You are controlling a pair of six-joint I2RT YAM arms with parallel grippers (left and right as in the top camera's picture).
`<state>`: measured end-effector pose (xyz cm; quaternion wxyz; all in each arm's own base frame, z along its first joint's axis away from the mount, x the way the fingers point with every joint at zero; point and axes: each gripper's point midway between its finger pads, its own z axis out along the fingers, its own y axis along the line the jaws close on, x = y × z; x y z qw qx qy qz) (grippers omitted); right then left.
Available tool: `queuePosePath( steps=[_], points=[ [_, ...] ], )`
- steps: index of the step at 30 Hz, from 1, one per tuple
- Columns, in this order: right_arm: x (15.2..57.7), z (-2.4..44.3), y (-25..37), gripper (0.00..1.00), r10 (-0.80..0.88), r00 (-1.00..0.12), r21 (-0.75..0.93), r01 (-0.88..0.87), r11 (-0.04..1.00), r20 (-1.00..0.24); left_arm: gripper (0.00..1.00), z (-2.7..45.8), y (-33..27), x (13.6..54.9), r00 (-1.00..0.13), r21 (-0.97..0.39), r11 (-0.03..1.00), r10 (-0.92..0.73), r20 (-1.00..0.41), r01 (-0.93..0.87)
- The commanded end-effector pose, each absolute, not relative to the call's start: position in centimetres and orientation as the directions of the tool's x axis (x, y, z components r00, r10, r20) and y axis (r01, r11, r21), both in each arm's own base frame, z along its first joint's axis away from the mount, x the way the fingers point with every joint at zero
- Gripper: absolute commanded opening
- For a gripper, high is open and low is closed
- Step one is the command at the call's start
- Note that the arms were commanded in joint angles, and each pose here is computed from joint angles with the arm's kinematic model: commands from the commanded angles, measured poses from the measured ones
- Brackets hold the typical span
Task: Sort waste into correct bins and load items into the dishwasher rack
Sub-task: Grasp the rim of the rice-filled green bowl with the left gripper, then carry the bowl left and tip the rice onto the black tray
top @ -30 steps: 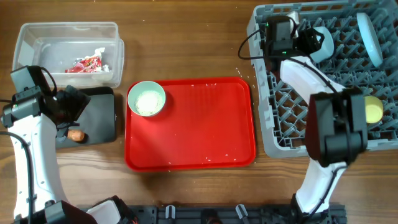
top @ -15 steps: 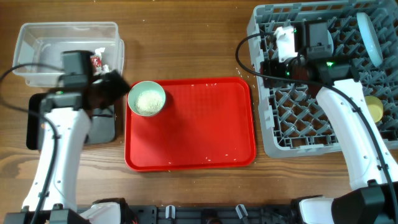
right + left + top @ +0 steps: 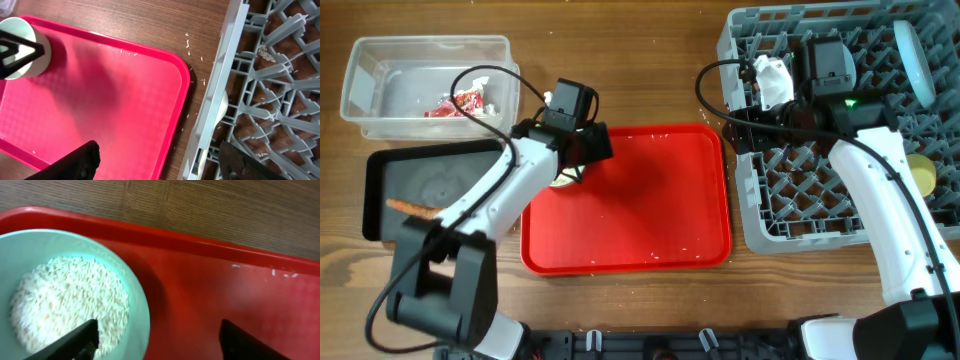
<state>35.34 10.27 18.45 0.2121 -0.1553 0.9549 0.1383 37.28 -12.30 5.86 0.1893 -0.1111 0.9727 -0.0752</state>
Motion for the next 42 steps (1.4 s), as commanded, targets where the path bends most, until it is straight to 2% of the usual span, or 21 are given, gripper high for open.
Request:
queuePosePath(
  steps=[1, 5, 6, 7, 13, 20, 26, 36, 42],
  points=[
    [35.1, 19.1, 10.8, 0.78, -0.229, -0.857, 0.222, -0.361, 0.906, -0.461, 0.7, 4.1, -12.3, 37.8, -0.91, -0.161, 0.969, -0.232, -0.342, -0.187],
    [35.1, 19.1, 10.8, 0.78, -0.212, -0.863, 0.23, -0.345, 0.91, -0.458, 0.41, 2.8, -12.7, 38.0, -0.918, -0.158, 0.97, -0.225, -0.326, -0.182],
    [35.1, 19.1, 10.8, 0.78, -0.212, -0.863, 0.23, -0.345, 0.91, -0.458, 0.36, 2.7, -12.7, 37.9, -0.919, -0.157, 0.971, -0.224, -0.325, -0.181],
    [35.1, 19.1, 10.8, 0.78, -0.212, -0.863, 0.23, -0.345, 0.91, -0.458, 0.27, 2.6, -12.9, 37.8, -0.921, -0.156, 0.972, -0.22, -0.323, -0.177],
    [35.1, 19.1, 10.8, 0.78, -0.212, -0.863, 0.23, -0.346, 0.91, -0.458, 0.04, 2.2, -12.6, 37.1, -0.93, -0.141, 0.973, -0.216, -0.298, -0.181],
    [35.0, 19.0, 10.7, 0.77, -0.213, -0.866, 0.231, -0.344, 0.91, -0.452, 0.04, 2.2, -12.3, 36.5, -0.939, -0.12, 0.978, -0.199, -0.281, -0.171],
    [35.0, 19.0, 10.7, 0.77, -0.213, -0.865, 0.23, -0.345, 0.91, -0.454, 0.04, 6.5, -12.1, 36.1, -0.935, -0.117, 0.985, -0.161, -0.316, -0.13],
    [35.0, 19.0, 10.7, 0.77, -0.213, -0.866, 0.23, -0.344, 0.91, -0.453, 0.04, 9.5, -10.5, 33.8, -0.938, -0.072, 0.99, -0.139, -0.317, -0.123],
    [35.0, 19.0, 10.7, 0.77, -0.215, -0.865, 0.229, -0.346, 0.91, -0.453, 0.04, 13.1, -7.3, 33.3, -0.9, -0.105, 0.974, -0.226, -0.374, -0.201]
  ],
)
